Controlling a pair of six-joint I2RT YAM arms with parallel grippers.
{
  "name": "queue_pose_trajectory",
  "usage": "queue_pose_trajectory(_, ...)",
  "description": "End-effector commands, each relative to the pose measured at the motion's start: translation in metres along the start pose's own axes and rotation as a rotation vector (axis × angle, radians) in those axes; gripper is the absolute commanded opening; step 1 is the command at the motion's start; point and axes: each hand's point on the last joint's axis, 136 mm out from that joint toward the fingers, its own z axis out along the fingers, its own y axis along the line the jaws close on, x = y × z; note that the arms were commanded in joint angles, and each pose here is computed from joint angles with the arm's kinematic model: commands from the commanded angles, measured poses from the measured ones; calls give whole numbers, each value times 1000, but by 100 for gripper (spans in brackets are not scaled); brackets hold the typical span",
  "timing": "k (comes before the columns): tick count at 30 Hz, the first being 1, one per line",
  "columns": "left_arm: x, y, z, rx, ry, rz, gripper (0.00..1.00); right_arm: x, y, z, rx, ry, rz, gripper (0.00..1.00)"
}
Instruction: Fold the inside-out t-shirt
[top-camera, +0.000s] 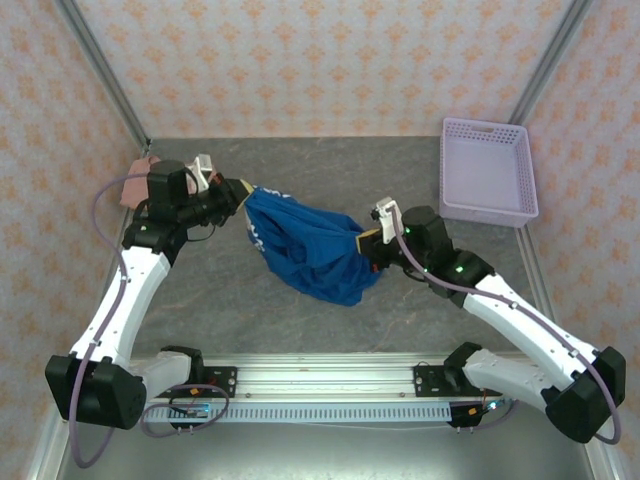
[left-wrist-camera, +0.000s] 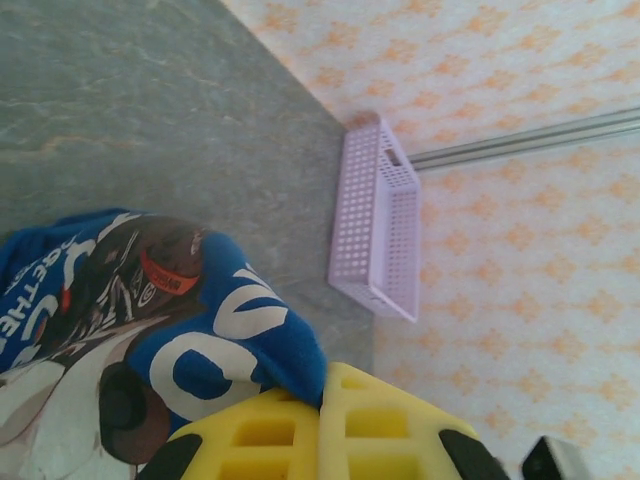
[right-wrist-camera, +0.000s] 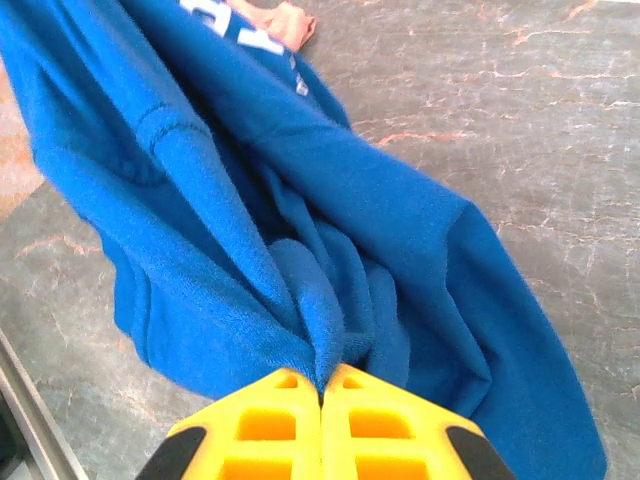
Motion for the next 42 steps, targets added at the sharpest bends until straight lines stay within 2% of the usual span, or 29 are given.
queue_pose_trajectory(1,9,-3,4,1,23,92,0,-27,-10,-7,16,-81,87,0)
queue_pose_trajectory(5,36,-28,18,2,120,230,0,-54,3,-14,-100,-133,158,0)
queue_pose_trajectory(7,35,-15,35,-62,128,228,4,-59,4,-17,-127,-128,187,0)
queue_pose_trajectory(10,13,18,64,-192,57,200,12,-55,-15,-14,-89,-96,286,0)
queue_pose_trajectory(11,3,26,73,-228,28,202,16,-54,-26,-12,-63,-90,338,0)
queue_pose_trajectory(13,-15,44,85,-332,-17,229,32,-52,-48,-2,-20,-61,447,0)
queue_pose_trajectory(15,-25,60,82,-439,-48,268,45,-49,-60,10,3,-20,506,0)
queue_pose_trajectory(17,-22,61,66,-462,-78,340,56,-49,-61,21,-12,10,537,0)
queue_pose_trajectory(19,-3,51,47,-431,-90,483,64,-53,-63,29,-20,8,555,0)
queue_pose_trajectory(22,57,23,38,-220,18,699,66,-55,-68,35,-2,27,541,0)
queue_pose_trajectory(26,116,8,53,-60,142,834,70,-54,-72,43,8,63,525,0)
queue_pose_trajectory(31,155,-6,96,-33,289,899,69,-56,-71,43,3,64,524,0)
queue_pose_trajectory(34,172,-9,113,-17,339,931,69,-54,-73,42,16,69,518,0)
queue_pose_trajectory(39,161,24,123,-220,367,986,67,-55,-78,35,37,65,507,0)
queue_pose_trajectory(42,167,30,124,-205,405,961,67,-55,-79,31,54,60,488,0)
